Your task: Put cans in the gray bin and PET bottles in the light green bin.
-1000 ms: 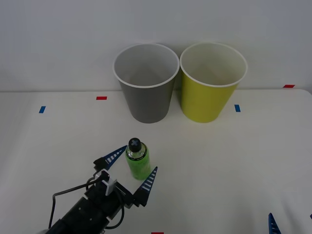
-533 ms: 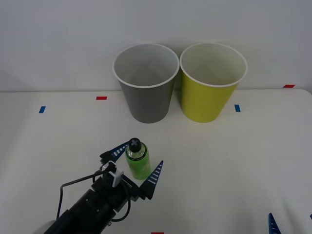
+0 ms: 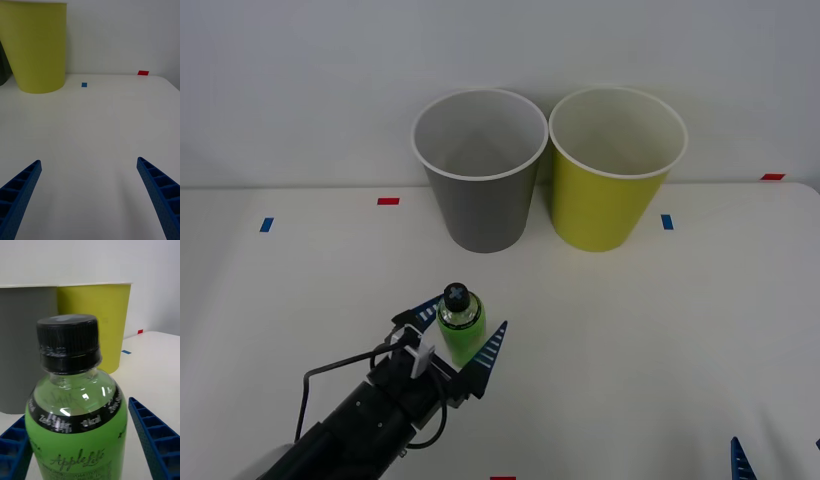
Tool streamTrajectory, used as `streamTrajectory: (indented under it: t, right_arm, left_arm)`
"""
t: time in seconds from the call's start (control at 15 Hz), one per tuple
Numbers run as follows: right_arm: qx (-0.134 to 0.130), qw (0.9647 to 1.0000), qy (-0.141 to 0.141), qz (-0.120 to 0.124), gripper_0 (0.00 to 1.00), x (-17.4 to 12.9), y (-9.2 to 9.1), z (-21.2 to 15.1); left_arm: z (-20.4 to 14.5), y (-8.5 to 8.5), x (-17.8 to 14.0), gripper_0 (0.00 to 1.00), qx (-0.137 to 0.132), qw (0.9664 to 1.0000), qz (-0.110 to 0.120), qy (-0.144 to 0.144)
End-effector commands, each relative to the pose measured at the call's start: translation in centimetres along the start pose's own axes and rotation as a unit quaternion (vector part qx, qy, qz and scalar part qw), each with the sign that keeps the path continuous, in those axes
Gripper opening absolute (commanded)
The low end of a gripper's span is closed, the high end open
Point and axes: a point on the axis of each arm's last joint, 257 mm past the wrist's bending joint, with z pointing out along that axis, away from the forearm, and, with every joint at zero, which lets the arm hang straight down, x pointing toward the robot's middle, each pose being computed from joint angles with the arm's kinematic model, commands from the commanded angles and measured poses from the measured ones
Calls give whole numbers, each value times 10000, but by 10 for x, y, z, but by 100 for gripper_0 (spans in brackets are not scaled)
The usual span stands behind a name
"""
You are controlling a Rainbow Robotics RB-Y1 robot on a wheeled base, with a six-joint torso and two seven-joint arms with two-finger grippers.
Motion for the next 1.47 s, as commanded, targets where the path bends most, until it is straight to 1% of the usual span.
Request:
streamTrajectory:
  t: [0.07,0.2,0.47,0.6,0.8,0.87,1.0,1.2,1.27,1.4,1.47]
  right_arm:
    - [0,10000,0,0,88,0,0,0]
    - [0,10000,0,0,88,0,0,0]
    - [0,10000,0,0,88,0,0,0]
    - [0,10000,0,0,88,0,0,0]
    - [0,10000,0,0,88,0,0,0]
    - [0,10000,0,0,88,0,0,0]
    - [0,10000,0,0,88,0,0,0]
    - [0,10000,0,0,88,0,0,0]
    - [0,10000,0,0,88,0,0,0]
    - [0,10000,0,0,88,0,0,0]
    - [0,10000,0,0,88,0,0,0]
  left_arm:
    - [1,0,-1,0,11,10000,49,-17]
    - [1,0,-2,0,17,10000,77,-21]
    - [1,-1,2,0,40,9999,91,63]
    - [5,-8,-4,0,185,9995,0,269]
    - [11,-3,-19,0,266,9984,-17,507]
    - [14,-3,-30,0,325,9975,-29,630]
    - [16,-2,-49,0,434,9952,40,877]
    - [9,8,-86,0,474,9892,272,1356]
    - [5,11,-94,0,455,9876,332,1464]
    - [-1,18,-120,0,385,9851,444,1617]
    - [-1,21,-131,0,345,9850,482,1623]
